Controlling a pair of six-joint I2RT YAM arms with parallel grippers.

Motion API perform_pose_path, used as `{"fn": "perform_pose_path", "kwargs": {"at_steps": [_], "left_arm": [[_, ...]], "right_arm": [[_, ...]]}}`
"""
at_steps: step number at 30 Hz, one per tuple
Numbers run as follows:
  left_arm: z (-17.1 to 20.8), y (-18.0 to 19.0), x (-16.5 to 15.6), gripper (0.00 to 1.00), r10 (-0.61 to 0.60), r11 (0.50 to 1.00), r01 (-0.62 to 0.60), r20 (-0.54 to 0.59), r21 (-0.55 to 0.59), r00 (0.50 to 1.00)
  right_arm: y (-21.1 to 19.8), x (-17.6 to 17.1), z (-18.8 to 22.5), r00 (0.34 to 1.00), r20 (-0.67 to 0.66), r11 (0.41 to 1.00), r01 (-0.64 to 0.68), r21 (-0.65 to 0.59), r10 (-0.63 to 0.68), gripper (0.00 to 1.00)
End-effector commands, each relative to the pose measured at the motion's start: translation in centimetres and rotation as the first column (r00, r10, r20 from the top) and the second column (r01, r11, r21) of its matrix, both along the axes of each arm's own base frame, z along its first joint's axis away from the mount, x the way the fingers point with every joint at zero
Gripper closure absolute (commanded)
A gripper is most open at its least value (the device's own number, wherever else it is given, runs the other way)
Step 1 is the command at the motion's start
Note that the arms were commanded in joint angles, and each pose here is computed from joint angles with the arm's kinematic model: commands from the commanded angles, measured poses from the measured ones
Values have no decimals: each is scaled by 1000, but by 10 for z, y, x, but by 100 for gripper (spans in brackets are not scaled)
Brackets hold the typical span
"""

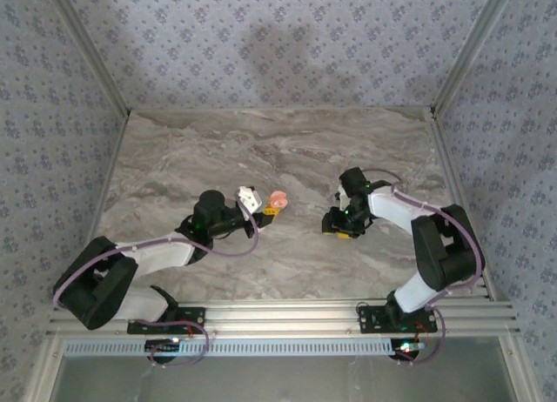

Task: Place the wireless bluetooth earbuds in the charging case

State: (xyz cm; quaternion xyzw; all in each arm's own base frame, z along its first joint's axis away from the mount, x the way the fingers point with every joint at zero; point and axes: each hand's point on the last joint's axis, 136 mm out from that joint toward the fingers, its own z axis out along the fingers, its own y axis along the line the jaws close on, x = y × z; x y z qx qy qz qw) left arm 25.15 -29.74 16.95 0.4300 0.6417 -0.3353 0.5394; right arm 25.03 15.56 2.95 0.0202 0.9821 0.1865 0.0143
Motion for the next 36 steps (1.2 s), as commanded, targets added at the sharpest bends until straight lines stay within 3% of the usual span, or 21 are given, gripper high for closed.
{"fn": "perform_pose_path", "kwargs": {"at_steps": [1,17,27,36], "left_arm": [[8,1,-1,81,3,1000,-3,32,-4,999],[9,12,0,81,38,999,-38,42,11,998],[8,14,1,81,41,999,-42,39,12,998],[9,13,3,81,40,999,-40,38,6,998]], "right_arm": [[1,22,3,999,44,1000,8,-4,-8,51],[2,71,-4,995,80,997,-48,-66,54,53],[-24,62,30,991,15,960,-124,-250,131,54],[-14,73,24,981,-40,938,-192,-290,188,58]]}}
